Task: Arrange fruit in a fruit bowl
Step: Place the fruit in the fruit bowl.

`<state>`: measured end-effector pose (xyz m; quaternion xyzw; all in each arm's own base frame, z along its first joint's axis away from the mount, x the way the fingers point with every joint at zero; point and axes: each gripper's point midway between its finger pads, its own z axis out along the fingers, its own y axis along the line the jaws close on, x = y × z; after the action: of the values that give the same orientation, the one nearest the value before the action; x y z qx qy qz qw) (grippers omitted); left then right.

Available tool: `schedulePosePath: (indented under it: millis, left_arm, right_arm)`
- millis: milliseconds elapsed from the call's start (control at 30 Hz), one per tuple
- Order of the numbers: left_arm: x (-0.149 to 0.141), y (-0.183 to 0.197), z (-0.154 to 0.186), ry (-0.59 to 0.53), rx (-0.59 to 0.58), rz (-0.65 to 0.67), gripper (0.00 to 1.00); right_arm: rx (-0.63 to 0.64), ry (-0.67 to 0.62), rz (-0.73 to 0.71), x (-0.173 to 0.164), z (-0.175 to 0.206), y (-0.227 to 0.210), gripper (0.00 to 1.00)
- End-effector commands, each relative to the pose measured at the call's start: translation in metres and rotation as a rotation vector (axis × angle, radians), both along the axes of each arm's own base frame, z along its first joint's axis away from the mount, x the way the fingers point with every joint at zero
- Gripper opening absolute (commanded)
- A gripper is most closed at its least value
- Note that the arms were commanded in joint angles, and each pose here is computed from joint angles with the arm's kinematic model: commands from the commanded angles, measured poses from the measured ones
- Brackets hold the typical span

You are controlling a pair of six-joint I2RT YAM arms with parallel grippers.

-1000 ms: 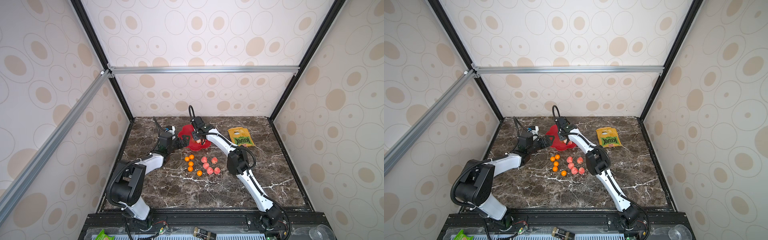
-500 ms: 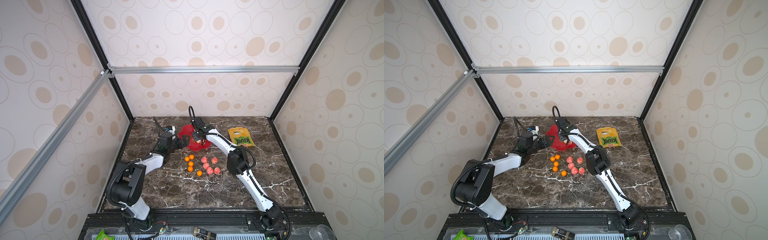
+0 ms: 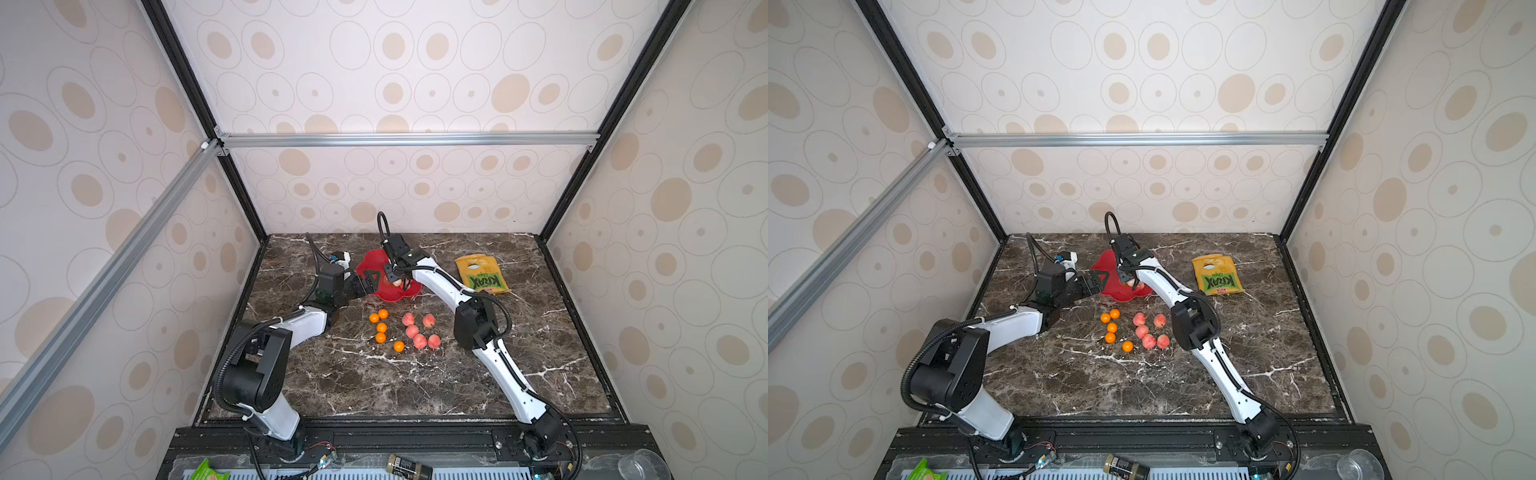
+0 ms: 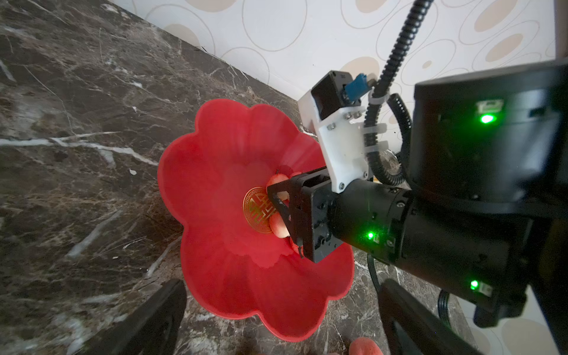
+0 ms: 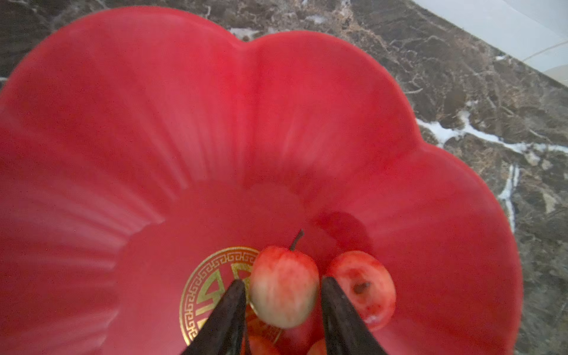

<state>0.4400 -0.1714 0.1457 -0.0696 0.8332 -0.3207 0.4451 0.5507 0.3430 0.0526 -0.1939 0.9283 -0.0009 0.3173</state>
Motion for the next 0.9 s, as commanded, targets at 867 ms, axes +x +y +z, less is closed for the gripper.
schedulePosePath:
  millis: [867]
  left_arm:
    - [-0.021,0.008,0.047,-0.071,-0.038,0.000,0.98]
  right_arm:
    - [0.074,-0.073,0.014,-0.011,0.093,-0.006,0.49]
